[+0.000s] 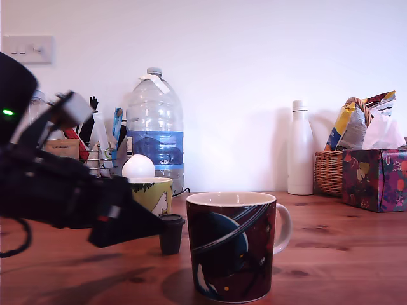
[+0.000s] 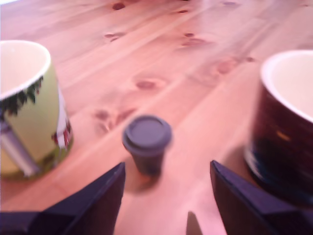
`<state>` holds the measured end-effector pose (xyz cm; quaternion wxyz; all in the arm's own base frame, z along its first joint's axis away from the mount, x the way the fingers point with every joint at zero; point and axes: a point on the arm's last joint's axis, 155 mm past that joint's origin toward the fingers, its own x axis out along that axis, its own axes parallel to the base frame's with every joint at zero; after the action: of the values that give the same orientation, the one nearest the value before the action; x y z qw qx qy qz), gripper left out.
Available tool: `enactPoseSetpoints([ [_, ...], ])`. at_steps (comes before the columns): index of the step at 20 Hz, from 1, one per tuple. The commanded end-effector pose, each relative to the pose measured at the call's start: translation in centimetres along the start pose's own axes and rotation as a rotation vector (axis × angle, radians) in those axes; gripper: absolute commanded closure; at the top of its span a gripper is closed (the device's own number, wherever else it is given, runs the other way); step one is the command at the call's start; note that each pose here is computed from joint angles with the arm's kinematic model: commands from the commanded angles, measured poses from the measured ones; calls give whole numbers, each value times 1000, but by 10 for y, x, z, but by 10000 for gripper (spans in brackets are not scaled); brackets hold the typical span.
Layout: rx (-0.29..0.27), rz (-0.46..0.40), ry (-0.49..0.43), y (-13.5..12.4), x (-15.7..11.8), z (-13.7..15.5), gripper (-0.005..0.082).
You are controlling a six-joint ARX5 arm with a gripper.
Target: Pick up the coffee capsules from the table one by one and drop them inside the nearest coffee cup
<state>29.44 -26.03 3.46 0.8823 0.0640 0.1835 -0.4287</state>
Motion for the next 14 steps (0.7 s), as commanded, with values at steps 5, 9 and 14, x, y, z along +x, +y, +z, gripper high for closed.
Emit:
enactPoseSetpoints([
  [5, -13, -8, 62, 6, 27, -13, 272],
  [9, -12, -9, 59, 9, 33, -5, 275],
  [14, -20, -11, 87, 10, 38, -8, 310],
])
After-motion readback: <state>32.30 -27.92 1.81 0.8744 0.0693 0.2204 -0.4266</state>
